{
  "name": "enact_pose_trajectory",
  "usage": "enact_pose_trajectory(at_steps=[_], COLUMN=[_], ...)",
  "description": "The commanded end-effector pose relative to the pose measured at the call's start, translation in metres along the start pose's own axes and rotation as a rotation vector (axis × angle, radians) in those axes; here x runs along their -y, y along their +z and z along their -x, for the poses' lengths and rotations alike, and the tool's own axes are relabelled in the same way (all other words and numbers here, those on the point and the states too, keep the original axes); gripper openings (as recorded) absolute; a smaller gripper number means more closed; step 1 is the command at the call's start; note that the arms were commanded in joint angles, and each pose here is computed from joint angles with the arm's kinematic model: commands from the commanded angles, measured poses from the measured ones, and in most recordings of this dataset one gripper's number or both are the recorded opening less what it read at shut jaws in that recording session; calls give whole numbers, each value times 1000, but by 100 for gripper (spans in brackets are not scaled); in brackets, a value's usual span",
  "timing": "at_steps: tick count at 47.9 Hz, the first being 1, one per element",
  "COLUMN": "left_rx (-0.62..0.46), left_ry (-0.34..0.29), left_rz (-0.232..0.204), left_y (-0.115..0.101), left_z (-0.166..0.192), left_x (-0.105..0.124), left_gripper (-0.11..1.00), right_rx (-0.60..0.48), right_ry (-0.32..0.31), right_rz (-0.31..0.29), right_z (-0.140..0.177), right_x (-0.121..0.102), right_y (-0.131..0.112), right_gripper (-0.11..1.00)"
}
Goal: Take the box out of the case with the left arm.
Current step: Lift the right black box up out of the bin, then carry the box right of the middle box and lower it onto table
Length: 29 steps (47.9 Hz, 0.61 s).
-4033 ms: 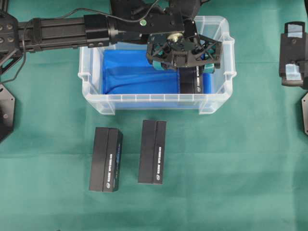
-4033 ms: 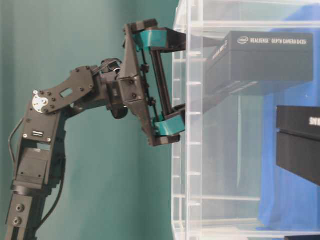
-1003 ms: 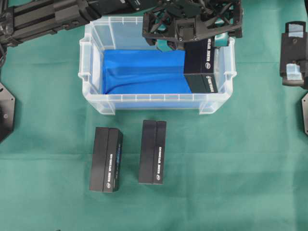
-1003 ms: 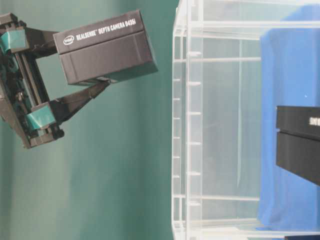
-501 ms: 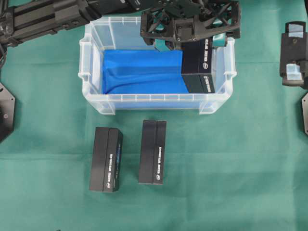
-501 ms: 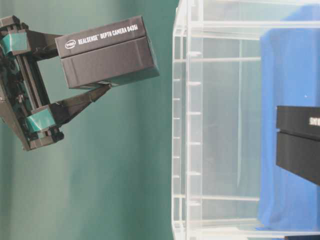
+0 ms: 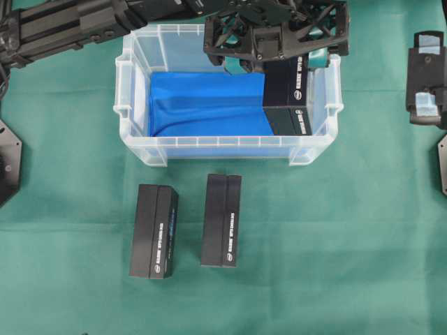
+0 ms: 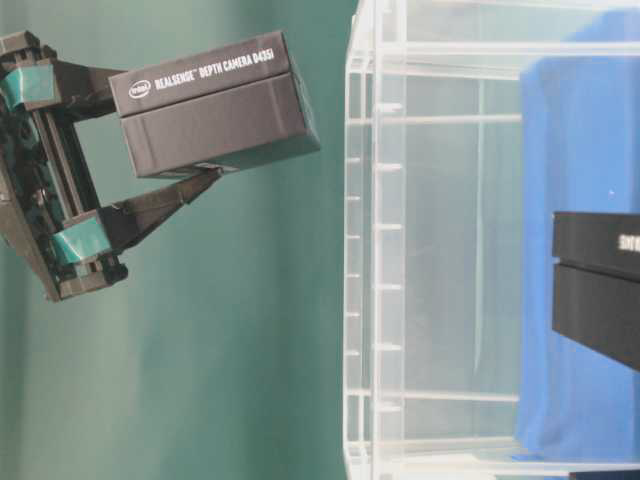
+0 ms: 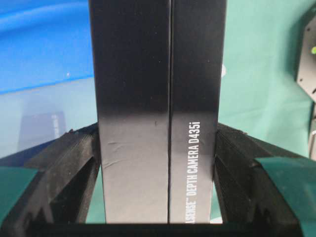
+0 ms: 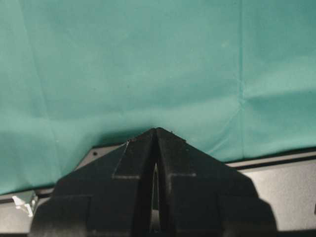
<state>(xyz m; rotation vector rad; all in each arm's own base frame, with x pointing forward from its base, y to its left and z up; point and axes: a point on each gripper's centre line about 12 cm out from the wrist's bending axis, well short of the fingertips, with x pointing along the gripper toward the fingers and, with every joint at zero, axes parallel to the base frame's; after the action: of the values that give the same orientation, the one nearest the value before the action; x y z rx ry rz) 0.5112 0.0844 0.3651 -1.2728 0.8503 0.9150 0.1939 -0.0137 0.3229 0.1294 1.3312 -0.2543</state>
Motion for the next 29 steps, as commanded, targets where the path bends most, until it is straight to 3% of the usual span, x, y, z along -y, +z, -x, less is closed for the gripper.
enact_pose_trajectory(at_steps=[1, 23, 29], left_rx=[19, 18, 10], left_ry=[-73, -73, -74], left_rz=[0, 0, -7], left_y=[2, 1, -9], left_z=[34, 34, 34], left_x=[3, 3, 5], left_gripper=[61, 61, 61], right_rx=[17, 14, 17], right_ry=[3, 2, 3], right_rz=[-1, -1, -1], right_z=[3, 3, 3], right_x=[0, 0, 0], right_y=[1, 1, 1], right_gripper=[2, 2, 2])
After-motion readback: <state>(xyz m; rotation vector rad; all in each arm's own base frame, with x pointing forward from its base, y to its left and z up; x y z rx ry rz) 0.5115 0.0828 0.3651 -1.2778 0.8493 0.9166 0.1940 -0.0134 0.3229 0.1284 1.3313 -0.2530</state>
